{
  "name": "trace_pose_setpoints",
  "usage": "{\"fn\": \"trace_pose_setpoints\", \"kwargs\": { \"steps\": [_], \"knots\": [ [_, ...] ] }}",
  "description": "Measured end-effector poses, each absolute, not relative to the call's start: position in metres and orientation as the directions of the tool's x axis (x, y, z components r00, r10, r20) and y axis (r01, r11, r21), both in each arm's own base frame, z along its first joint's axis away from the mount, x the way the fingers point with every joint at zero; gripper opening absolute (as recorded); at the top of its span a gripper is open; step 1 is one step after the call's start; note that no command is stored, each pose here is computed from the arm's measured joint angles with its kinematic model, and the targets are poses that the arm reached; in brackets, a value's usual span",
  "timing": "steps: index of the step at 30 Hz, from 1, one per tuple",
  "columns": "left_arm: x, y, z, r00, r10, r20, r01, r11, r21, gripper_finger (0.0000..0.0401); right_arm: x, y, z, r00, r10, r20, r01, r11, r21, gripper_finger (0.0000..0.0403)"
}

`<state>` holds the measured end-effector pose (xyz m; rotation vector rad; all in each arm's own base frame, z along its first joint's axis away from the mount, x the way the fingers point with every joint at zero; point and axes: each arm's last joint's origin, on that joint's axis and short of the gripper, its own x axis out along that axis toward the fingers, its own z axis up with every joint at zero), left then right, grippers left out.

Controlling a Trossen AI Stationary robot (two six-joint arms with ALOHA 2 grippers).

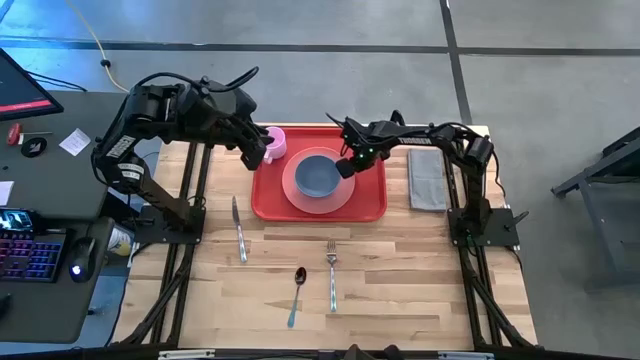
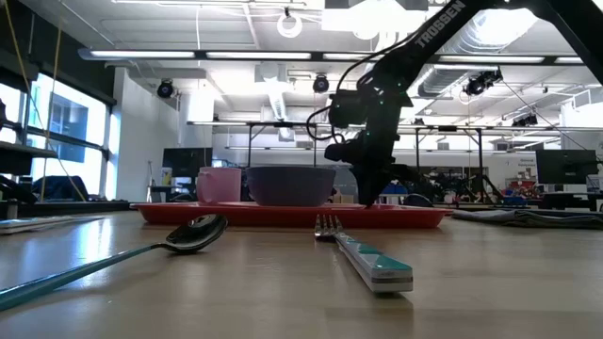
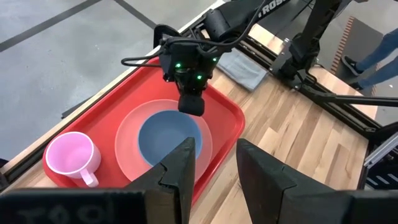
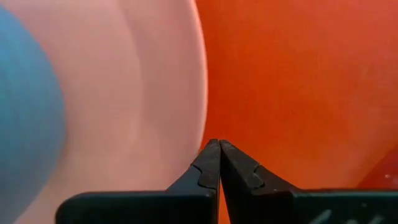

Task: Set up tray
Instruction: Adjust the pink plate on the red serving tray

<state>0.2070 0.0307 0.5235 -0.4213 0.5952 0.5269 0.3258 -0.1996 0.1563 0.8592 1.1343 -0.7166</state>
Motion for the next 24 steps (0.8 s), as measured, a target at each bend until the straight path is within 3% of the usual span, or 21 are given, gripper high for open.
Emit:
{"fn": "trace_pose_setpoints", "kwargs": {
  "steps": [24],
  "knots": [
    [0.206,0.030,0.522,0.698,0.318,-0.641,-0.568,0.791,-0.226,0.0152,0.343,-0.176,0.155,0.326,-0.001,-0.945,0.806,0.523,0.278,0.0000]
  ]
}}
